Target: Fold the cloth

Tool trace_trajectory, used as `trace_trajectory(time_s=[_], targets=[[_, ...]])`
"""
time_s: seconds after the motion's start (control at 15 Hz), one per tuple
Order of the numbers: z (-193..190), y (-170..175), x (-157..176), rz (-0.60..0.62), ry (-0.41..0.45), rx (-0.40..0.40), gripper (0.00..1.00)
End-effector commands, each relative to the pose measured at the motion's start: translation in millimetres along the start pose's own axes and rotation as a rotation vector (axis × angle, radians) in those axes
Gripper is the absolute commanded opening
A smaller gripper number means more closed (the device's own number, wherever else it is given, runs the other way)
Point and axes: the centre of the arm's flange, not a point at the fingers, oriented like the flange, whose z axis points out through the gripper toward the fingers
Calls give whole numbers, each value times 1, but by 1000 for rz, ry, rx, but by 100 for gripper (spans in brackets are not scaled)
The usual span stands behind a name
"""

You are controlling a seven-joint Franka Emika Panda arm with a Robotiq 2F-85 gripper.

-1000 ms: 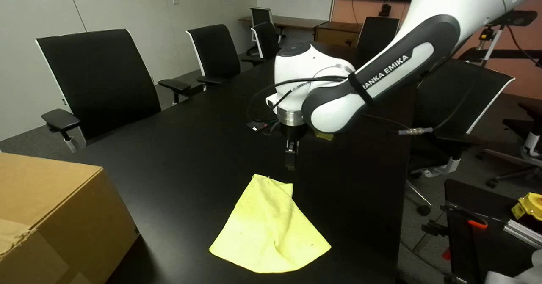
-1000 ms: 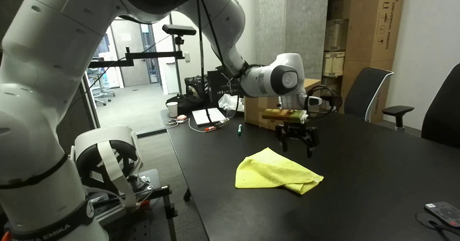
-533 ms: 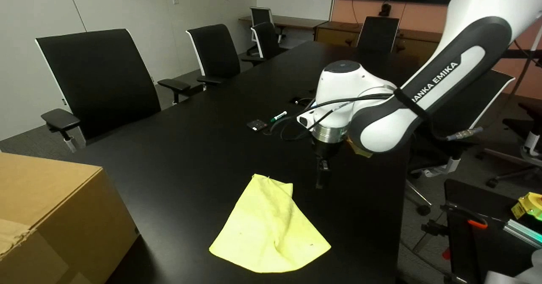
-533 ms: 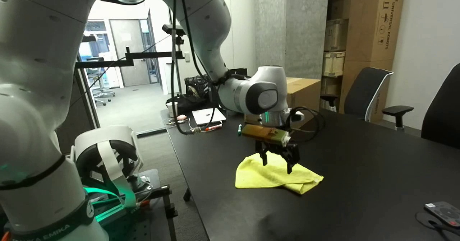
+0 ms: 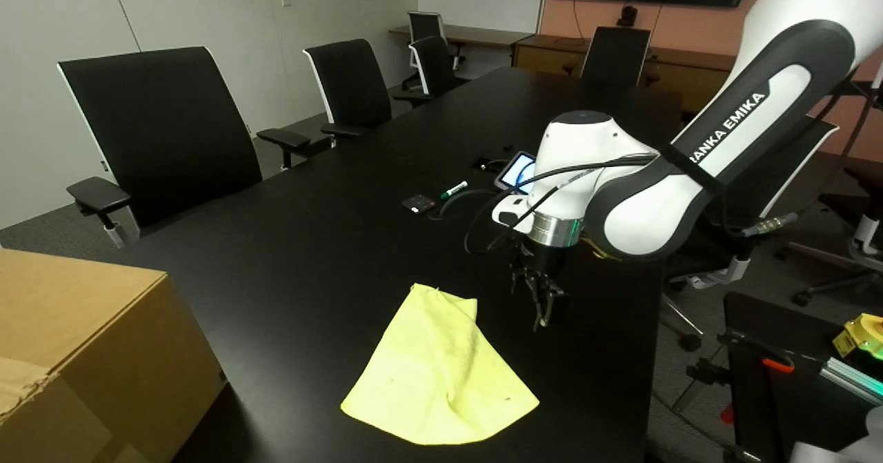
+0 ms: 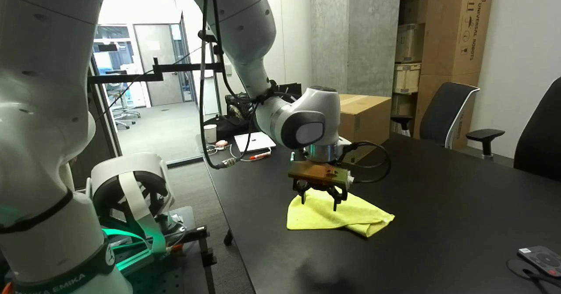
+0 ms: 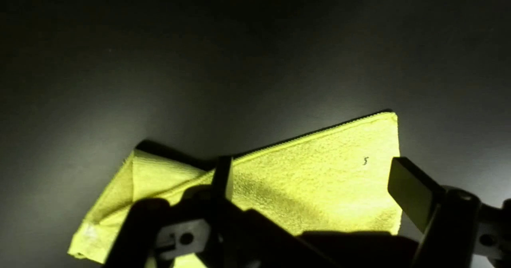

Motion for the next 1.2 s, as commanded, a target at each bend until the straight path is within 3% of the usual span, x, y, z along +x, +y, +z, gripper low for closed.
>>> trace_trajectory(time_s=[0.0,0.2,0.27,0.53,0.67,1.13], targets=[[-7,0,25,-196,25,46,100],[-1,-10,46,-348,3,81,100],[2,-14,51,-349,-14,65,100],[11,-15,63,-171,-18,-49,100],[16,-16,62,-79,-32,-64,100],[37,-43,53,-42,-91,-47,100]])
